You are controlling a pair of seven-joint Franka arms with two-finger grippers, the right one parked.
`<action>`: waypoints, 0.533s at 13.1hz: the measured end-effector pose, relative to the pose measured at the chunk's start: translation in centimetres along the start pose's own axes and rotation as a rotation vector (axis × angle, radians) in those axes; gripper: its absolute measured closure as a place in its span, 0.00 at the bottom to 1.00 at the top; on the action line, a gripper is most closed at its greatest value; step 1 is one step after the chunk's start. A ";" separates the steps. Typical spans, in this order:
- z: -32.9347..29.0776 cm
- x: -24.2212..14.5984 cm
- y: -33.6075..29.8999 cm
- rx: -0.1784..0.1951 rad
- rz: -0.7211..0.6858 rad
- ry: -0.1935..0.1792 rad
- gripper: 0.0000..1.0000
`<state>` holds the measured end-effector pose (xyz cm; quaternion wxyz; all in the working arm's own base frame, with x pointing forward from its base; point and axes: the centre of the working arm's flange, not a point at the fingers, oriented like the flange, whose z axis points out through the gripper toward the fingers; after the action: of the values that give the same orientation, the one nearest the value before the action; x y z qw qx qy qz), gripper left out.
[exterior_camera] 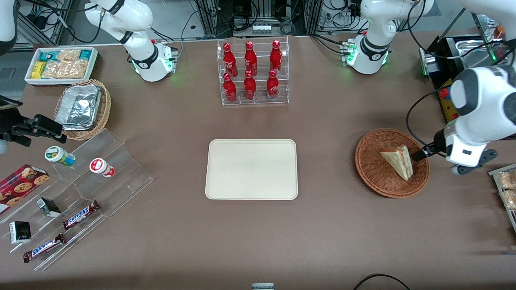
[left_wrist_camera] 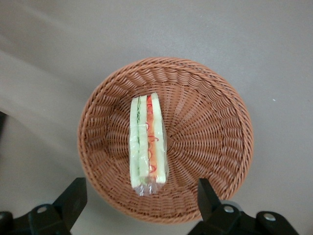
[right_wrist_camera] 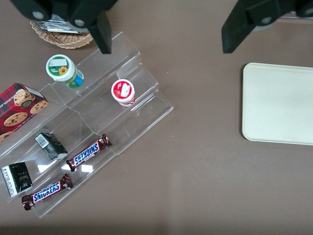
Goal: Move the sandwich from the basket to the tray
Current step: 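Lower the open left gripper onto the sandwich and close on it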
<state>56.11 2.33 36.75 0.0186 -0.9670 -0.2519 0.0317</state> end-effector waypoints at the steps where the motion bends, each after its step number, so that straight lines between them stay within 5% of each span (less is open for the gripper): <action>1: 1.4 -0.5 -0.1 -0.004 -0.022 0.007 0.00; 7: 5.2 -1.9 -0.5 -0.033 -0.135 0.049 0.00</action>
<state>53.81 1.97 31.65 0.0112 -0.9485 -0.3165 0.0026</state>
